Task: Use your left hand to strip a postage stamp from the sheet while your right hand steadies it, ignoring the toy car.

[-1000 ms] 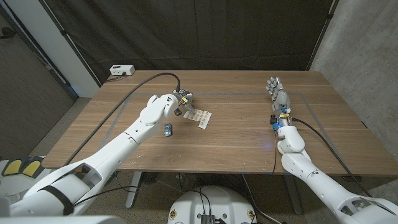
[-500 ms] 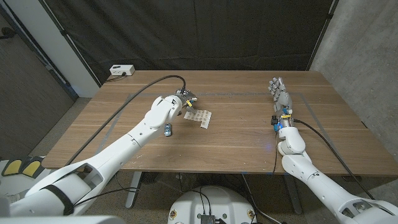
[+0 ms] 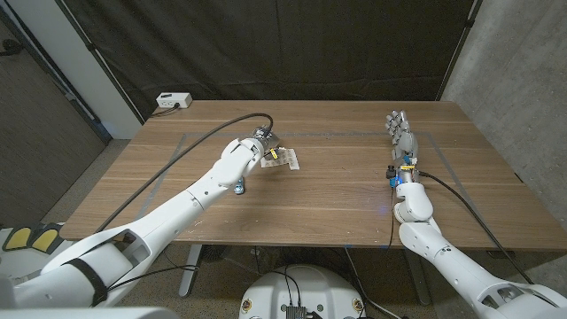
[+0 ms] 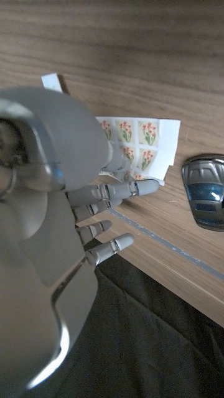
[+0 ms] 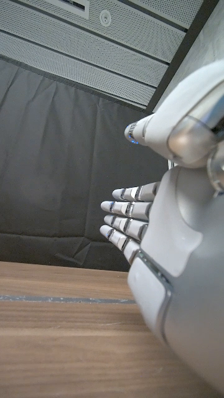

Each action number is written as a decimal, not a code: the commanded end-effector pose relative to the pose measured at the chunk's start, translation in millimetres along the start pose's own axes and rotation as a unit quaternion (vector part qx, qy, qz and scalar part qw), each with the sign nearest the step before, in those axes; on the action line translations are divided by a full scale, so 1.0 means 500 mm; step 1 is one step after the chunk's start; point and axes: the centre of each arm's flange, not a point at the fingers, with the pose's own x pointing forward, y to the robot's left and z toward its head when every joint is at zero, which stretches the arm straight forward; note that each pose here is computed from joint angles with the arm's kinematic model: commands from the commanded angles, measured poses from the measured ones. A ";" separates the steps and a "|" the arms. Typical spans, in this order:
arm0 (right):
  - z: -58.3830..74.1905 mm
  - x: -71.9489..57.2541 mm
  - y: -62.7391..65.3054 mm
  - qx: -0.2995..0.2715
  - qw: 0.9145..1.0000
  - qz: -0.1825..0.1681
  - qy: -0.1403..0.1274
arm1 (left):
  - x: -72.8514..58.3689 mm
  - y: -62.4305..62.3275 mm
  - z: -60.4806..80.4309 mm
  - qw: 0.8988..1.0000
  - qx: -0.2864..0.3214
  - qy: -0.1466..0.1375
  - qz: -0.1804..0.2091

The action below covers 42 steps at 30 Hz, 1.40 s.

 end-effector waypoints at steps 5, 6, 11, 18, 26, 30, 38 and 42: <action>0.002 0.004 0.001 -0.008 1.000 -0.007 -0.006 | -0.004 -0.020 0.002 0.998 -0.020 0.004 0.062; 0.002 0.004 0.001 -0.008 1.000 -0.008 -0.007 | -0.006 -0.020 -0.001 0.997 -0.031 0.007 0.072; 0.002 0.005 0.002 -0.006 1.000 -0.006 -0.009 | -0.014 -0.022 -0.010 0.988 -0.087 0.018 0.125; 0.002 0.002 0.000 -0.006 1.000 -0.006 -0.007 | -0.030 -0.025 -0.034 0.941 -0.241 0.054 0.230; 0.006 0.002 0.001 -0.002 1.000 -0.003 -0.007 | -0.053 -0.016 -0.048 0.875 -0.319 0.087 0.355; 0.008 0.001 0.002 0.002 1.000 -0.004 -0.006 | -0.060 -0.013 -0.050 0.836 -0.356 0.098 0.406; 0.012 -0.008 0.007 0.000 1.000 -0.009 0.019 | -0.069 0.011 -0.050 0.784 -0.394 0.104 0.468; 0.019 -0.011 0.007 -0.009 1.000 -0.011 0.022 | -0.065 0.047 -0.071 0.846 -0.385 0.068 0.363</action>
